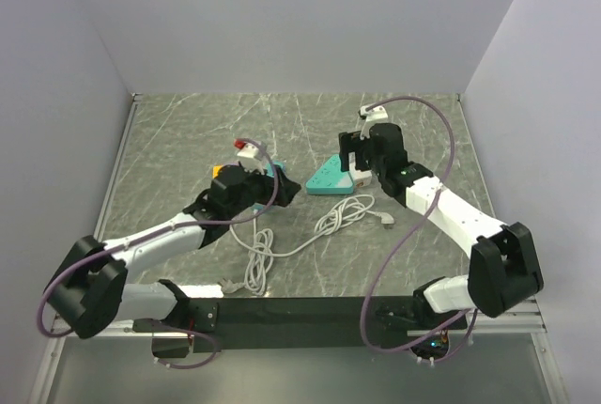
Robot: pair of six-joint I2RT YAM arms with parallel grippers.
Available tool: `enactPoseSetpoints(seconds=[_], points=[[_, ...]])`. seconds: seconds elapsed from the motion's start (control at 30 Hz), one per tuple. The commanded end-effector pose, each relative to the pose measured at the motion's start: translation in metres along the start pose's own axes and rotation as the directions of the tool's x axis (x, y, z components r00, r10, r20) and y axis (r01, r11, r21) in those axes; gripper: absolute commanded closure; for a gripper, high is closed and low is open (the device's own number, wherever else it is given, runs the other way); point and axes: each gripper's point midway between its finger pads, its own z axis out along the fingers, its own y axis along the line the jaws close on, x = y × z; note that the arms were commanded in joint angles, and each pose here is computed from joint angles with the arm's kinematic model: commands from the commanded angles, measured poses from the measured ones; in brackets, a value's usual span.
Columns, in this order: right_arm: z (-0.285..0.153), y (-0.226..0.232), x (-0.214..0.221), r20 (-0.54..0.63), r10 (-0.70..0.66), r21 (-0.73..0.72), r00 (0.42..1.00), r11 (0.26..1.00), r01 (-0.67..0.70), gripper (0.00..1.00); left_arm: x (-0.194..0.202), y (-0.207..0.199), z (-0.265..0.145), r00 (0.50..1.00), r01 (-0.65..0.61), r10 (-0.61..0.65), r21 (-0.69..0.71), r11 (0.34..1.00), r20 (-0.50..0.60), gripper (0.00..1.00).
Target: Insert the plug
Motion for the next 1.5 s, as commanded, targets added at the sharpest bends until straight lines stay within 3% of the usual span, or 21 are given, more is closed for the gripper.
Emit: enactPoseSetpoints(seconds=[0.0, 0.3, 0.8, 1.23, 1.37, 1.47], points=[[0.014, -0.017, 0.008, -0.018, 0.088, 0.032, 0.996, 0.996, -0.087, 0.05, -0.016, -0.027, 0.016, 0.998, -0.041, 0.039, 0.030, 0.999, 0.045, 0.16], [0.051, -0.042, 0.045, -0.144, 0.135, 0.097, 0.980, 0.988, -0.122, 0.07, -0.011, -0.036, 0.041, 0.997, -0.081, 0.080, 0.012, 0.997, 0.012, 0.16], [0.057, -0.064, 0.074, -0.283, 0.115, 0.204, 0.952, 0.977, -0.057, 0.11, -0.015, -0.030, 0.041, 0.992, -0.126, 0.126, -0.011, 0.992, 0.014, 0.15], [0.062, -0.055, 0.103, -0.417, 0.081, 0.140, 0.905, 0.990, -0.024, 0.14, -0.027, -0.020, 0.026, 0.992, -0.112, 0.113, -0.020, 0.993, 0.051, 0.15], [0.067, -0.054, 0.106, -0.437, 0.067, 0.126, 0.897, 0.992, -0.012, 0.17, -0.030, -0.017, 0.023, 0.992, -0.105, 0.106, -0.022, 0.994, 0.063, 0.15], [0.070, -0.051, 0.108, -0.451, 0.043, 0.095, 0.892, 0.996, 0.000, 0.29, -0.032, -0.016, 0.021, 0.992, -0.105, 0.106, -0.015, 0.994, 0.066, 0.15]])
